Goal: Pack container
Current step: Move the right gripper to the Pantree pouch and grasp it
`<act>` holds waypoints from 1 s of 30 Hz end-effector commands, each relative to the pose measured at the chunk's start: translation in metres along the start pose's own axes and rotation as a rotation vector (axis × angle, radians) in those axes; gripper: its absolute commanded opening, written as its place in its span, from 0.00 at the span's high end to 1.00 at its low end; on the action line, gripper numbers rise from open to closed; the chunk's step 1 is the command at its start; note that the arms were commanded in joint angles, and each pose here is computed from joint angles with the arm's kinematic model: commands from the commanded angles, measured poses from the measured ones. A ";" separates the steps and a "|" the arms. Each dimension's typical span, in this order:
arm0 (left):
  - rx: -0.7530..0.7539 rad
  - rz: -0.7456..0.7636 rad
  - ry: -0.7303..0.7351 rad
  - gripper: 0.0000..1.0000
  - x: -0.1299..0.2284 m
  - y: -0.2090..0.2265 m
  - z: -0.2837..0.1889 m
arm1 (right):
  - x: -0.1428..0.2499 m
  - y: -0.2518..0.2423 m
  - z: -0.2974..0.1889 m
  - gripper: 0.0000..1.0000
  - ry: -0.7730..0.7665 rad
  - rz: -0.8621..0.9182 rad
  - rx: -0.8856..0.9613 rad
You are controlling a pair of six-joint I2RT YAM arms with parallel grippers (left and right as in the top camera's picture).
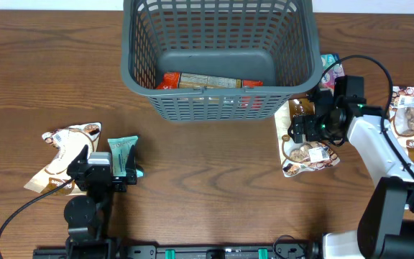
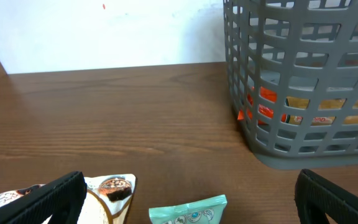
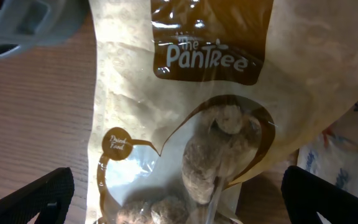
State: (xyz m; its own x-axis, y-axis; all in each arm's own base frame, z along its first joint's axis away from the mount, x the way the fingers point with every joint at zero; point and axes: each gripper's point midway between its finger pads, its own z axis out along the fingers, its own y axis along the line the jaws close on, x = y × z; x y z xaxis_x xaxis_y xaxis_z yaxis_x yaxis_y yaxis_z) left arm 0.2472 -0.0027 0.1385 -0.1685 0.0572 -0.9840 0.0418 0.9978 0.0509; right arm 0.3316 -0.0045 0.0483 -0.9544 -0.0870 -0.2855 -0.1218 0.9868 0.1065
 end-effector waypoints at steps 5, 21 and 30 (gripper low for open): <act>0.025 -0.012 0.048 0.01 0.016 -0.005 0.001 | 0.000 -0.002 0.004 0.01 -0.003 0.009 0.018; 0.025 -0.012 0.048 0.01 0.016 -0.005 0.001 | 0.022 -0.003 0.027 0.01 0.001 0.023 0.022; 0.025 -0.012 0.048 0.01 0.016 -0.005 0.001 | 0.036 -0.002 0.038 0.01 0.010 0.030 0.023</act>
State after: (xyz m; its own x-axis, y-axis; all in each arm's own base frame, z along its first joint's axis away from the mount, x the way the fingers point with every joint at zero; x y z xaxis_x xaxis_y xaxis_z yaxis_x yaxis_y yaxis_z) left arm 0.2472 -0.0026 0.1385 -0.1685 0.0572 -0.9840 0.0414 0.9978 0.0510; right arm 0.3121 -0.0064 0.0072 -0.9557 -0.0688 -0.2861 -0.0982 0.9911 0.0894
